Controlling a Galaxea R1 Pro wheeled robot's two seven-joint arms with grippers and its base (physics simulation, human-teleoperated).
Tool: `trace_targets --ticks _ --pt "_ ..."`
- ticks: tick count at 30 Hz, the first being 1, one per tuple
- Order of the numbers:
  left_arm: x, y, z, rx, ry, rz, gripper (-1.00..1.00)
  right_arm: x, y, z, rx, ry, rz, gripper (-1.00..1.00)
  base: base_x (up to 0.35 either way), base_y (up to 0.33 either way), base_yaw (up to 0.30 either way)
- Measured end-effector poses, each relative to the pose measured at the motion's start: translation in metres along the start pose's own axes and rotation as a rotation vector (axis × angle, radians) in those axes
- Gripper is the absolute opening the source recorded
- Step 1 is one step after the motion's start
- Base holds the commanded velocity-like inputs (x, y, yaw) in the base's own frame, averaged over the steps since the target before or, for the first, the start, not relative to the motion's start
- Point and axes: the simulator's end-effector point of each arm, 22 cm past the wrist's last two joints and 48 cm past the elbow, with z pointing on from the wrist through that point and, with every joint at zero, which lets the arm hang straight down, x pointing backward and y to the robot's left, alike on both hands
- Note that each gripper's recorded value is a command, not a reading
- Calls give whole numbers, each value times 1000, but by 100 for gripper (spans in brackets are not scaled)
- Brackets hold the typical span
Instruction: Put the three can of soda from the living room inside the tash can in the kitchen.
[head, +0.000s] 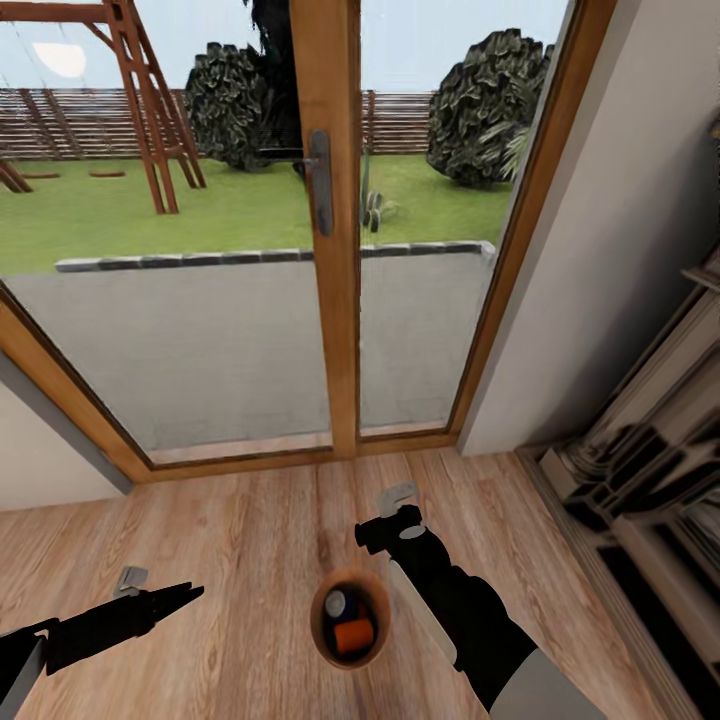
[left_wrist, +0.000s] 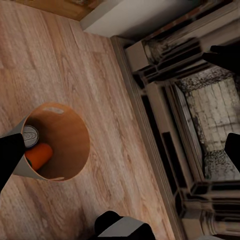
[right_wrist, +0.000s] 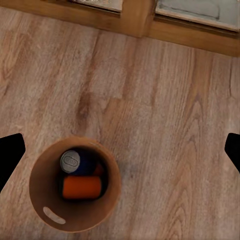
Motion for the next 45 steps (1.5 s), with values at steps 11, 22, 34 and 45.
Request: trace_targets --ticks 11,22,34,45 --pt "-6 -5 -2 5 -11 14 100 -8 -1 -6 6 -17 -3 100 0 0 -30" --pt "-12 -10 -4 10 -21 27 100 -16 -3 -13 11 -34 -6 100 0 0 -61" --pt "-18 -16 -6 15 -33 43 100 -25 -4 -20 17 -53 -10 100 0 0 -60" --pt "-24 -22 -8 20 -44 56 100 -33 -5 -26 22 -70 -13 100 0 0 -8"
